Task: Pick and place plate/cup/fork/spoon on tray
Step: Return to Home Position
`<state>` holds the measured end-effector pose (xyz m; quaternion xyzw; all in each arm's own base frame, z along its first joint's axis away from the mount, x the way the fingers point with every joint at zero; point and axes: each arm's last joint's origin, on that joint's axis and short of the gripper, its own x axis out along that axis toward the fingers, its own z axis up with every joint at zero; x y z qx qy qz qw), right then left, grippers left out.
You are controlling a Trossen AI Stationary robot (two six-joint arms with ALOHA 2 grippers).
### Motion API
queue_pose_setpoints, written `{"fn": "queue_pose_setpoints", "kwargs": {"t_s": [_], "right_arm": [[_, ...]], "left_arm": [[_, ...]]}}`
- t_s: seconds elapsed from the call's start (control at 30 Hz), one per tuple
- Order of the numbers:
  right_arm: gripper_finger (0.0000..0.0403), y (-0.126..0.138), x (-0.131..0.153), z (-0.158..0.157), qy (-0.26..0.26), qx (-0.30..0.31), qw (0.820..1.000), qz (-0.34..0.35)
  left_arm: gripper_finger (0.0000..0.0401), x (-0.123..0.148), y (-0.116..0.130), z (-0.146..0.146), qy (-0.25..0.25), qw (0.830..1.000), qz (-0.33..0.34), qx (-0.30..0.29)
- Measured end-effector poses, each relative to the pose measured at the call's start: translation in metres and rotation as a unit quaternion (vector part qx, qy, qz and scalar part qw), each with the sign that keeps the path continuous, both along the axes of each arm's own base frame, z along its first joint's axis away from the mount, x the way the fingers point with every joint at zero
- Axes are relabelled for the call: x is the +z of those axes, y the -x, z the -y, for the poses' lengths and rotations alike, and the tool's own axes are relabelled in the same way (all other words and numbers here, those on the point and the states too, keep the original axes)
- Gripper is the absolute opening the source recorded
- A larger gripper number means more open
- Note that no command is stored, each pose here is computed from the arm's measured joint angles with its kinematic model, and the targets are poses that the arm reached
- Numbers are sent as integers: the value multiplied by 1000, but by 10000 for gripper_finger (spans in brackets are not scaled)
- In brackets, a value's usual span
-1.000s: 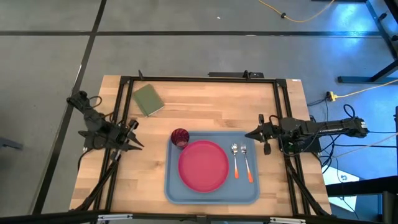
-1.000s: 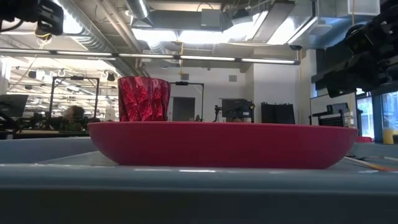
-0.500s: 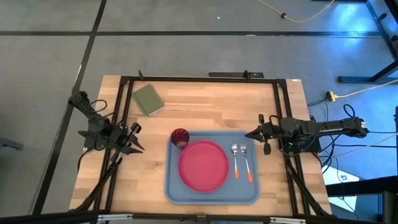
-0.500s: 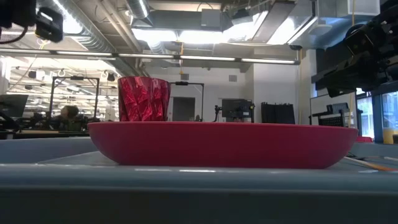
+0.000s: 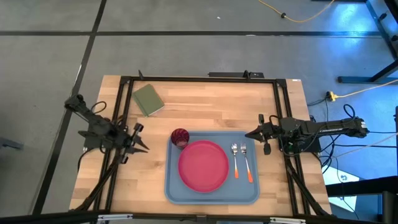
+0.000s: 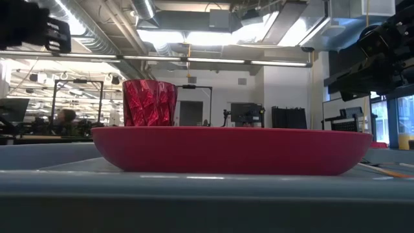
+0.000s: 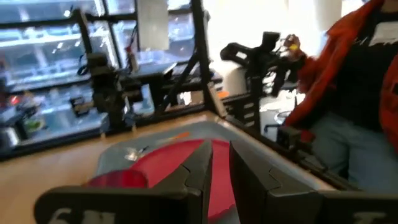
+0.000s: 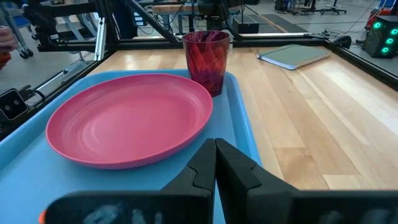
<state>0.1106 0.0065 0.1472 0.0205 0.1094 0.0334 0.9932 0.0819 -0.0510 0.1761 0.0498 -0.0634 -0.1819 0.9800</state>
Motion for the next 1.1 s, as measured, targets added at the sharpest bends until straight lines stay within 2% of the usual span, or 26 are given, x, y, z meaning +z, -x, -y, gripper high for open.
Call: {"fn": "queue_pose_setpoints", "kwargs": {"t_s": [0.1, 0.27, 1.1], "right_arm": [[14, 0, 0, 0, 0, 0, 1000, 0], [14, 0, 0, 0, 0, 0, 1000, 0], [14, 0, 0, 0, 0, 1, 1000, 0]], "left_arm": [[47, -6, -2, -2, -13, 1000, -27, 11], [47, -8, -4, -2, -16, 999, -40, -15], [47, -8, -4, -2, -12, 999, -42, -11]]}}
